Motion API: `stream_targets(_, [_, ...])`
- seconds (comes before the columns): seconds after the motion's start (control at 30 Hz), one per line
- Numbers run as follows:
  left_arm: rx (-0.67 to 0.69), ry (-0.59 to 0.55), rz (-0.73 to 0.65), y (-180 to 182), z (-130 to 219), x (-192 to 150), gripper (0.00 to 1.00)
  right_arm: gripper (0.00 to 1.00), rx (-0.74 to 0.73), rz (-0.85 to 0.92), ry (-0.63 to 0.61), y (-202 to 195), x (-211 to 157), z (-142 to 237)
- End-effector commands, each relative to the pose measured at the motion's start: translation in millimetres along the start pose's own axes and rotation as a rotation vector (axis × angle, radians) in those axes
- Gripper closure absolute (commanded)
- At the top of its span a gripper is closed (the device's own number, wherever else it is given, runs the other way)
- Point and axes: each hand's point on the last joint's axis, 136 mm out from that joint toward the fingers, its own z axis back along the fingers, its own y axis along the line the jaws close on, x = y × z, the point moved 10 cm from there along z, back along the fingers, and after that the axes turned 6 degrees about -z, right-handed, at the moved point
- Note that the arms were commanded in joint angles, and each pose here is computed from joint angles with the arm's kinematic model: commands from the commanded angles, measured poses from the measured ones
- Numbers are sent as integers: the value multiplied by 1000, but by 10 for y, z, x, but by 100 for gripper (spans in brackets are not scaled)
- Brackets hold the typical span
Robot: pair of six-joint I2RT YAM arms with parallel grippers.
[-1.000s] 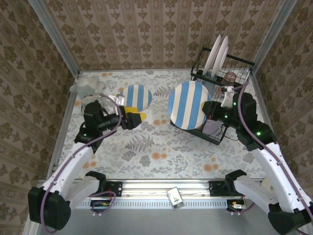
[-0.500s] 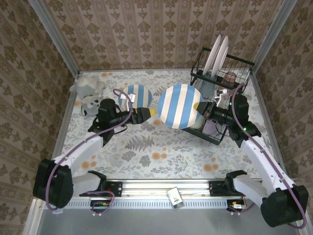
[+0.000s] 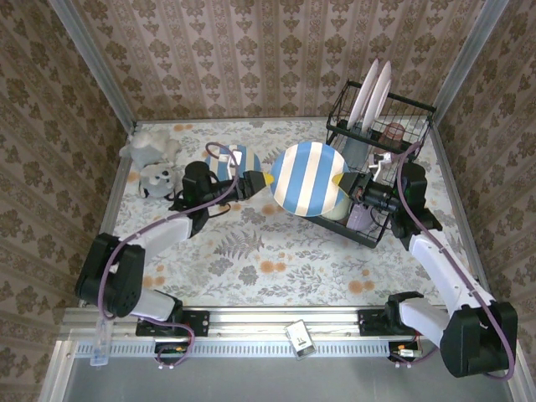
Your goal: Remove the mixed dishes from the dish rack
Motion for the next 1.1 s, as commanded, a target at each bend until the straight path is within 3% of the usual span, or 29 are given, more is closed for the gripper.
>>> stream_targets(0.0, [-101,-11,-43,-207,-86,103,25,100,78,35,13,103,33,8])
stream_targets(0.13, [-104,5,-58,-249,-145,82,30,100,67,25,13,65,38,-6])
stream_targets(0.27, [-87,18,-52,-248,-194,50,43,100,60,23,10,51,40,-9])
stream_targets(0.53, [-17,12,6,-248,-274,-22,75,100,60,23,5,60,48,-9])
stream_targets(0.7, [44,-2,51,-280,-311,-99,100,100,67,23,3,69,48,-10])
stream_targets(0.97, [94,-63,86,-355,-287,-153,100,100,80,32,8,101,37,2])
stream_targets(1.07, [92,-89,89,-392,-252,-123,100,69,88,47,9,123,22,22])
